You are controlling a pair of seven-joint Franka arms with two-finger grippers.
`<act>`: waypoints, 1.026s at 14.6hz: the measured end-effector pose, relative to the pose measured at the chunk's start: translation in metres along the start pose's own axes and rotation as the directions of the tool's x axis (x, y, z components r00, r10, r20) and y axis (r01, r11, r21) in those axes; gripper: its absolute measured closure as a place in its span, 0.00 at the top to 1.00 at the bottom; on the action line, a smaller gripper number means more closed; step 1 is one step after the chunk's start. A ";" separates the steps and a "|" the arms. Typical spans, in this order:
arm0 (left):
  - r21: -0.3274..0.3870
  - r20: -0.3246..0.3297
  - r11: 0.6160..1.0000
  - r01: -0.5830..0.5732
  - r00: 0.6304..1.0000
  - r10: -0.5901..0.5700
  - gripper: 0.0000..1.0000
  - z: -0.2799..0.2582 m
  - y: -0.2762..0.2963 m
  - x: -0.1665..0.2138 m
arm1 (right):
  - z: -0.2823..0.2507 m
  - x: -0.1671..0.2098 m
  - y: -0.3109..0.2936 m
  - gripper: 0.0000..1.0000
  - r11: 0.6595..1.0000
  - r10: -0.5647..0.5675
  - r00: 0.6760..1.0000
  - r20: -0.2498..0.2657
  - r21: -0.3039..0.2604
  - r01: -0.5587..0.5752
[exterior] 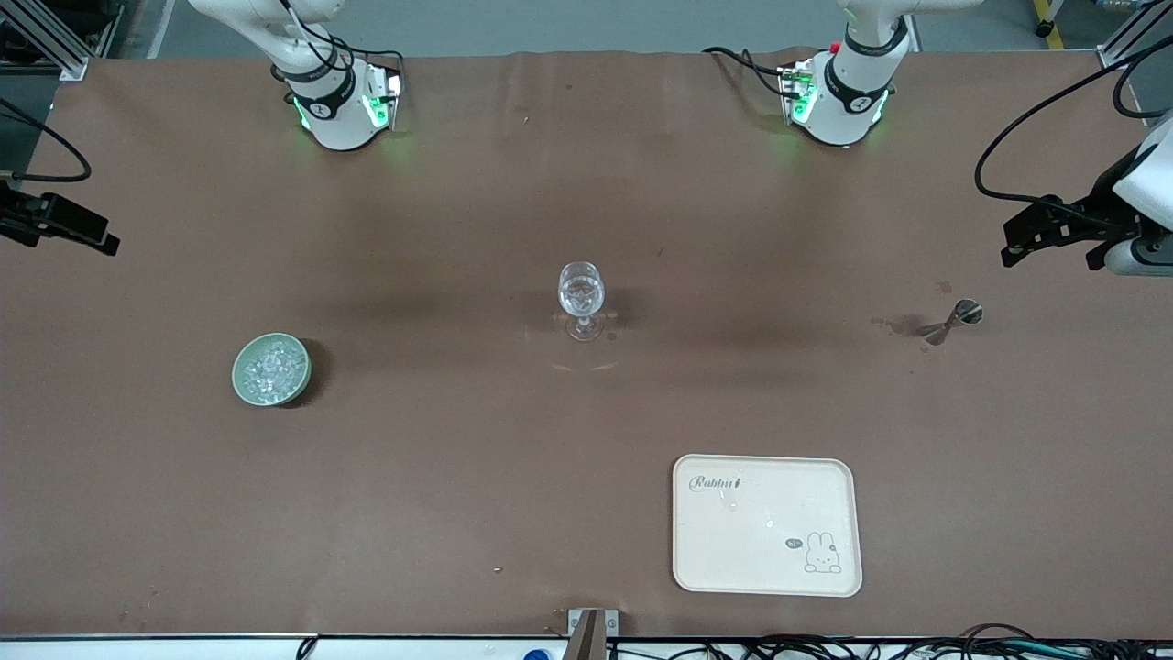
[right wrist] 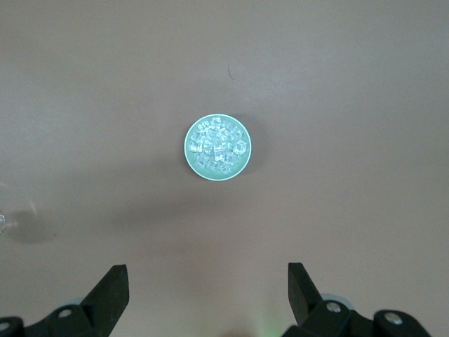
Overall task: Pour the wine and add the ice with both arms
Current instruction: 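Reach the right gripper down to the green bowl of ice cubes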
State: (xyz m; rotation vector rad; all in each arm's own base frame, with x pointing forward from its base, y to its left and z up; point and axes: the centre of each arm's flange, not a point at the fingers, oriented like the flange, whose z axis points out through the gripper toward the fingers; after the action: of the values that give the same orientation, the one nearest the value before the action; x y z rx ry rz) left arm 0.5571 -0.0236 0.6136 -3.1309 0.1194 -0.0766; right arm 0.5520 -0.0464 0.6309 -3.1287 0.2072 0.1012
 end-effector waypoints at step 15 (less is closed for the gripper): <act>-0.073 0.073 0.948 0.309 0.950 -0.304 1.00 0.035 -0.077 0.006 | 0.116 0.022 -0.002 1.00 0.998 -0.057 0.998 0.037 0.000 0.057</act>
State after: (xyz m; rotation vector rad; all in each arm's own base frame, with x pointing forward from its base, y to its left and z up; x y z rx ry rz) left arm 0.5703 0.0530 0.5794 -3.2011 -0.3772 0.0229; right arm 0.5671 -0.0462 0.5140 -3.1278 0.1176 0.1592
